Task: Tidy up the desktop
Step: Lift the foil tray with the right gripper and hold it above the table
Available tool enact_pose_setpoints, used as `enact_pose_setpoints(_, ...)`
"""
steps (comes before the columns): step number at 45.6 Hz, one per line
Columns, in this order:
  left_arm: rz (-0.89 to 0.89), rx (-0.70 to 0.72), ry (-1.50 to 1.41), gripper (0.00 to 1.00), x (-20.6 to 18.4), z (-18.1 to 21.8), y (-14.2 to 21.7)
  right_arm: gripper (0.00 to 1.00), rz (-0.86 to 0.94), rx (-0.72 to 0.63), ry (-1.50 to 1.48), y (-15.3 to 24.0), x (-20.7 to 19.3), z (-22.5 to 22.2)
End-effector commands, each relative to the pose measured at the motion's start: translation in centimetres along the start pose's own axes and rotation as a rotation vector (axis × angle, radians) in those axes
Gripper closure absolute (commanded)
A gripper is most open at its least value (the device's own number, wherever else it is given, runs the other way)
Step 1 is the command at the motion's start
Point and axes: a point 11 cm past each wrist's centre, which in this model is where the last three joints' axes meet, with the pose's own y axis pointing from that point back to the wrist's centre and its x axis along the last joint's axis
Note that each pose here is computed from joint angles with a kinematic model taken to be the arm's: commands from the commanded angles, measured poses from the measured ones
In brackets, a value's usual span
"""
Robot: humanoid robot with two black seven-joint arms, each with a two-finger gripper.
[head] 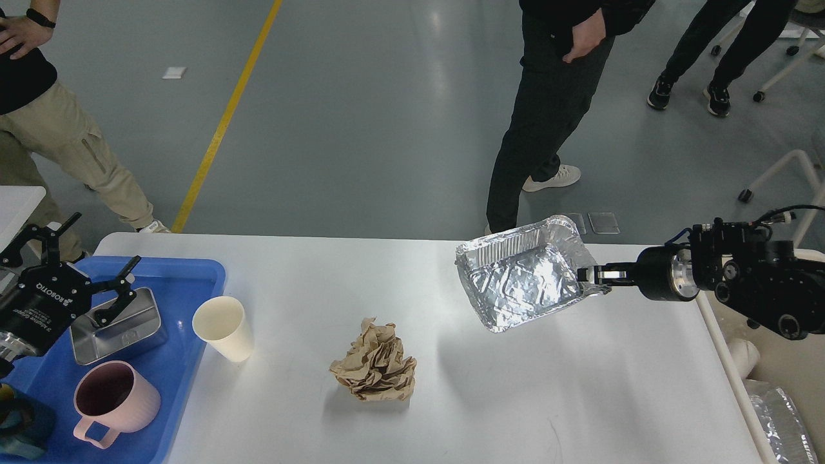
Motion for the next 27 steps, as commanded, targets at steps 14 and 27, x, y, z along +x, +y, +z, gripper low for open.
enact_pose_setpoints(14, 0.001, 0.009, -0.014, 0.03, 0.0, 0.0, 0.0, 1.0, -0.025, 0.036, -0.052, -0.6, 1.3, -5.2)
enact_pose_setpoints(27, -0.001, 0.022, -0.024, 0.03, -0.1, -0.3, 0.0, 1.0, -0.069, 0.018, -0.075, -1.8, 0.4, -7.6)
